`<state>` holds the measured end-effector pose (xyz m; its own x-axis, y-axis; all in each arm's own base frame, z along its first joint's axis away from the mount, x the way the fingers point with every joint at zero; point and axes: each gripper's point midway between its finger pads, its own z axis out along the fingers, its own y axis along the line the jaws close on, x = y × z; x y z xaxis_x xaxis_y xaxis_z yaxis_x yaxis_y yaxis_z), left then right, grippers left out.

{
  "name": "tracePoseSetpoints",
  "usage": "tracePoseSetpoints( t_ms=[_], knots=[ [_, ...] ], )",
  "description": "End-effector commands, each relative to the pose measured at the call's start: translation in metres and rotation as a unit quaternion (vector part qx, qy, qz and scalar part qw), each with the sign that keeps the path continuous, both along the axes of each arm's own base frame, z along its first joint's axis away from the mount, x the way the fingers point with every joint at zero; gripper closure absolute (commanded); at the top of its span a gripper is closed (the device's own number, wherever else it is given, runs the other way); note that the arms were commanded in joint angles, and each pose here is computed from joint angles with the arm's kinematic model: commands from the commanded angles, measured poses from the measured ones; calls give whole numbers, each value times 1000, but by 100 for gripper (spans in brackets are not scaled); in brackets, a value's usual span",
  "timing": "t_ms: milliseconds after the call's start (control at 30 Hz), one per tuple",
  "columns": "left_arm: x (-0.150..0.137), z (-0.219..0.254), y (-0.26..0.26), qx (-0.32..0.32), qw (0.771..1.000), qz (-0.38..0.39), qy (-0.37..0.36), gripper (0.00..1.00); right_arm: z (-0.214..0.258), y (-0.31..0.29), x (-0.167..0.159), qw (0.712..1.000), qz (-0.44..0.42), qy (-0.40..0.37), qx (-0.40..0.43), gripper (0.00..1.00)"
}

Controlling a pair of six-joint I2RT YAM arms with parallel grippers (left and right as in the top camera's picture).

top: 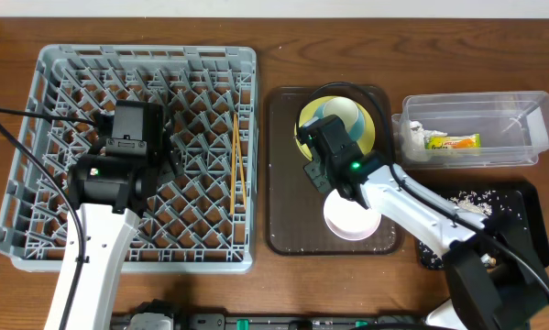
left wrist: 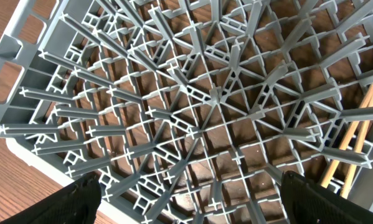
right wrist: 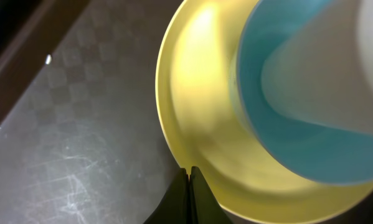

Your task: Sort waste into correct bins and load items into the dishwasher rack

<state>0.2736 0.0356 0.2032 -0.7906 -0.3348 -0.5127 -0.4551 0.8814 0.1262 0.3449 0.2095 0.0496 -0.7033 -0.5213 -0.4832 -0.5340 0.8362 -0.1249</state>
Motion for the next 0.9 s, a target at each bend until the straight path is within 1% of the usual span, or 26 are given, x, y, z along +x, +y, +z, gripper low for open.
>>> tracePoseSetpoints(
  t_ms=[0, 267, 500, 700, 800, 867],
  knots=[
    [-2, -2, 5, 9, 1000, 9, 4, 7, -16, -9, 5, 1000, -10, 7, -23, 99],
    [-2, -2, 5, 9, 1000, 9, 4, 7, -38, -15, 10, 999, -20, 10, -49, 96],
    [-2, -2, 5, 9, 1000, 9, 4, 7, -39, -15, 9, 998, -20, 11, -53, 98],
    [-2, -2, 5, 9, 1000, 9, 4, 7, -34, -16, 6, 998, -19, 12, -54, 97],
    [-2, -2, 5, 9, 1000, 9, 4, 7, -28, -14, 4, 999, -15, 15, -45, 94],
    [-2, -2, 5, 9, 1000, 9, 4, 7, -26, -6, 0, 999, -3, 23, -24, 92]
  ],
)
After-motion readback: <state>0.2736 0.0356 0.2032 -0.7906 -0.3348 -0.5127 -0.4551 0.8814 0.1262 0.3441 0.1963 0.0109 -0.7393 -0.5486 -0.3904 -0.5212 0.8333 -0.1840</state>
